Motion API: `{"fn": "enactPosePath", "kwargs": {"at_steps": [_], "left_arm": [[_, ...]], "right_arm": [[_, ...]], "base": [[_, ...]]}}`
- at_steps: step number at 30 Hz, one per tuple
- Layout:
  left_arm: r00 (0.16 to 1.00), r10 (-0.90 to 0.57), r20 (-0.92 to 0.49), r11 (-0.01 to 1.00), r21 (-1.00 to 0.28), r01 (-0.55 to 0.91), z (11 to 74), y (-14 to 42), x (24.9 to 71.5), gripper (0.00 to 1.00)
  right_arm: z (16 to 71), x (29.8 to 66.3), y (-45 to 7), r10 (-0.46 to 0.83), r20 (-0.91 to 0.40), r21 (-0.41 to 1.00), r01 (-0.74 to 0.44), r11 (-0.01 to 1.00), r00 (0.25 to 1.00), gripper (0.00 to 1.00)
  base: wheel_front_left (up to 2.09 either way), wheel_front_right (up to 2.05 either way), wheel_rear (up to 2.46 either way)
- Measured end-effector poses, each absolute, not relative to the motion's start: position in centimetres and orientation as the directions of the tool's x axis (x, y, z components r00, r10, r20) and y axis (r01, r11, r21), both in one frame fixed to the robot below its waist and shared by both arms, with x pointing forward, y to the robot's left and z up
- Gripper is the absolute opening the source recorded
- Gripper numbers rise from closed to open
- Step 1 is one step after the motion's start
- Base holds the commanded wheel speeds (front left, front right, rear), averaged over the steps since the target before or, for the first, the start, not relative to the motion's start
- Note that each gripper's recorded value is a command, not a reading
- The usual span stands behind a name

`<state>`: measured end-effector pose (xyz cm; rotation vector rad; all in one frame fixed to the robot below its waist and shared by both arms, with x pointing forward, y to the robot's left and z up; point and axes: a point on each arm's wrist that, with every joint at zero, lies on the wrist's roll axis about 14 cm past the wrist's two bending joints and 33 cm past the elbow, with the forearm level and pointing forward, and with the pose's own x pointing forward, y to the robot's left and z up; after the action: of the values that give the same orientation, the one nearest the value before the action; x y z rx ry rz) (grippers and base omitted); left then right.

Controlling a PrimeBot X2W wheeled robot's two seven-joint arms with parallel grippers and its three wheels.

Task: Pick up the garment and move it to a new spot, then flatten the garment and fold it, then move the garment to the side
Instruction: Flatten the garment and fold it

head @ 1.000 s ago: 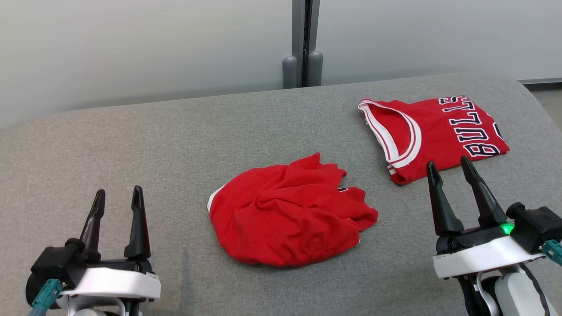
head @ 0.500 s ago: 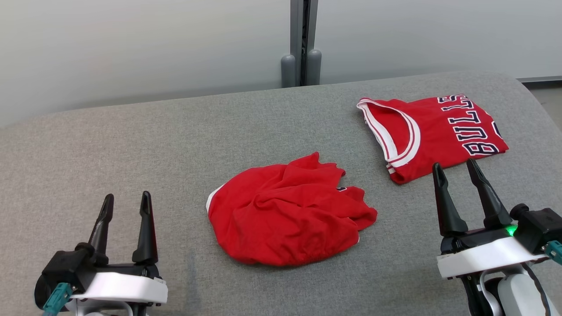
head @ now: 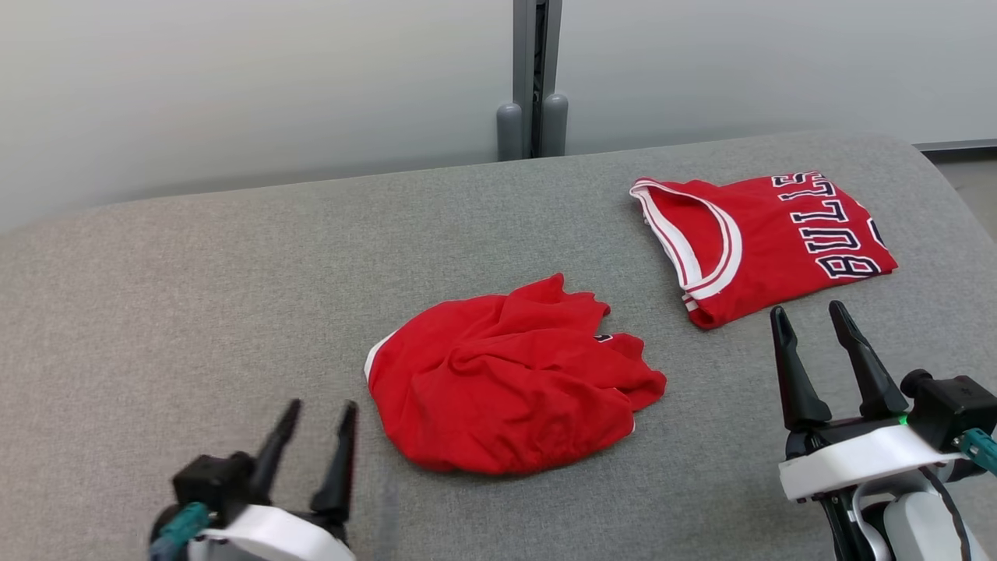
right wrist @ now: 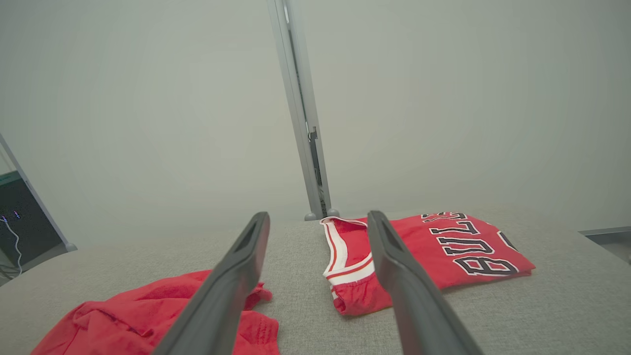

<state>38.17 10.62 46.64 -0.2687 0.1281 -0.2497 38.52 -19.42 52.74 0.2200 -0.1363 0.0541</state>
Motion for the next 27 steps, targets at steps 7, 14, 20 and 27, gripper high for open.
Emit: {"fn": "enactPosePath", "kwargs": {"at_steps": [7, 14, 20, 27], "left_arm": [[0.823, -0.488, -0.292, 0.846, -0.388, 0.365, 42.6, 4.1, 34.7, 1.00], [0.656, -0.639, -0.402, 0.744, -0.538, 0.396, 40.6, -0.6, 31.4, 1.00], [0.608, -0.690, -0.393, 0.687, -0.619, 0.379, 40.7, -2.5, 32.2, 1.00], [0.603, -0.696, -0.389, 0.677, -0.635, 0.372, 40.2, -3.7, 34.1, 1.00]], "right_arm": [[52.8, 38.5, -20.0, 0.022, 0.143, 0.215, -0.052, 0.975, 0.989, 1.00], [52.6, 38.5, -20.6, -0.001, 0.135, 0.219, -0.029, 0.975, 0.991, 1.00], [52.6, 38.8, -20.9, -0.011, 0.135, 0.221, -0.019, 0.975, 0.991, 1.00], [52.4, 38.7, -21.5, -0.031, 0.127, 0.220, 0.002, 0.975, 0.991, 1.00]], "base": [[0.00, 0.00, 0.00], [0.00, 0.00, 0.00], [0.00, 0.00, 0.00], [0.00, 0.00, 0.00]]}}
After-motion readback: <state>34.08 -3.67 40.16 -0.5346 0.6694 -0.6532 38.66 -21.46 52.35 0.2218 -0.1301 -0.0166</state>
